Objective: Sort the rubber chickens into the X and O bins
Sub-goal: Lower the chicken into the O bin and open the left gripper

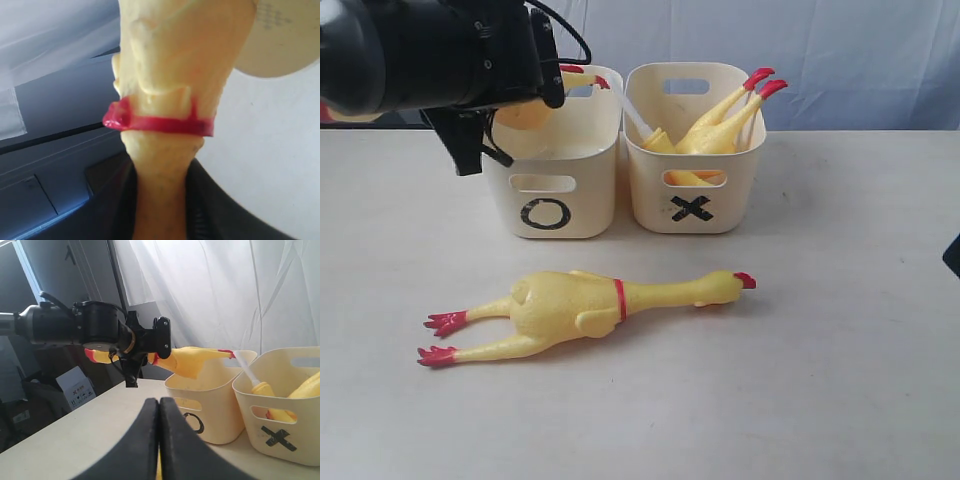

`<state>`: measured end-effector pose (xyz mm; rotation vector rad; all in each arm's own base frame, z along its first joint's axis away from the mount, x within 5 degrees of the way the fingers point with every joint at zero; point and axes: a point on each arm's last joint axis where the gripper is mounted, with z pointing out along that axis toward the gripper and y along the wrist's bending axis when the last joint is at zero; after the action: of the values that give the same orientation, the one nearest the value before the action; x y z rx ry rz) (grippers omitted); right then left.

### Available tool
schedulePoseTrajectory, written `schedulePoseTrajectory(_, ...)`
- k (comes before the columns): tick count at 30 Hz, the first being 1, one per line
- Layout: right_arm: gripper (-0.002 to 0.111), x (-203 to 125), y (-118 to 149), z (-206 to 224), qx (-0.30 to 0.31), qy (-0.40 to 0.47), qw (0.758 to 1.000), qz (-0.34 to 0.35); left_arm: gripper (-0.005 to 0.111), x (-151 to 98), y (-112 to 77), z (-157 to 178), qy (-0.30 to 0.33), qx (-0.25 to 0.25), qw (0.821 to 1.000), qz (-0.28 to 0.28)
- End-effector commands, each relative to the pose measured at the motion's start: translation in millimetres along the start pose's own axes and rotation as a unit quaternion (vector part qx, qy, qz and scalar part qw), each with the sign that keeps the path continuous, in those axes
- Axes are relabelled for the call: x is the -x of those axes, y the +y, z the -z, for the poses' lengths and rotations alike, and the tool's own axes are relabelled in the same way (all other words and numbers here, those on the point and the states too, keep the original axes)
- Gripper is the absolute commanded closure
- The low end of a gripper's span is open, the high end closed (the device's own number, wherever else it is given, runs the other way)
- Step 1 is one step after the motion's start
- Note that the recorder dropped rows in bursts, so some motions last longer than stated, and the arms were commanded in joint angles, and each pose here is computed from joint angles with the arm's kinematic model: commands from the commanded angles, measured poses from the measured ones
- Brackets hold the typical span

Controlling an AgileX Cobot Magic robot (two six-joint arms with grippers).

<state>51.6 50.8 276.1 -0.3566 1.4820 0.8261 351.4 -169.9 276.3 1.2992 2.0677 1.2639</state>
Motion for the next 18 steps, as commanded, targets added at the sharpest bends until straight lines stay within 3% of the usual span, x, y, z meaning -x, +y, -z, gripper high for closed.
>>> schedulePoseTrajectory(1, 0.109, -0.2, 0.4, 0.5, 0.002, -0.001, 1.0, 0.001, 0.107, -1.5, 5.5, 2.3, 0.005, -0.001, 1.0, -0.011)
schedulePoseTrajectory(18, 0.109, -0.2, 0.6, 0.5, 0.003, -0.001, 1.0, 0.001, 0.105, 5.9, 2.7, 1.4, -0.03, -0.009, 0.999, -0.024)
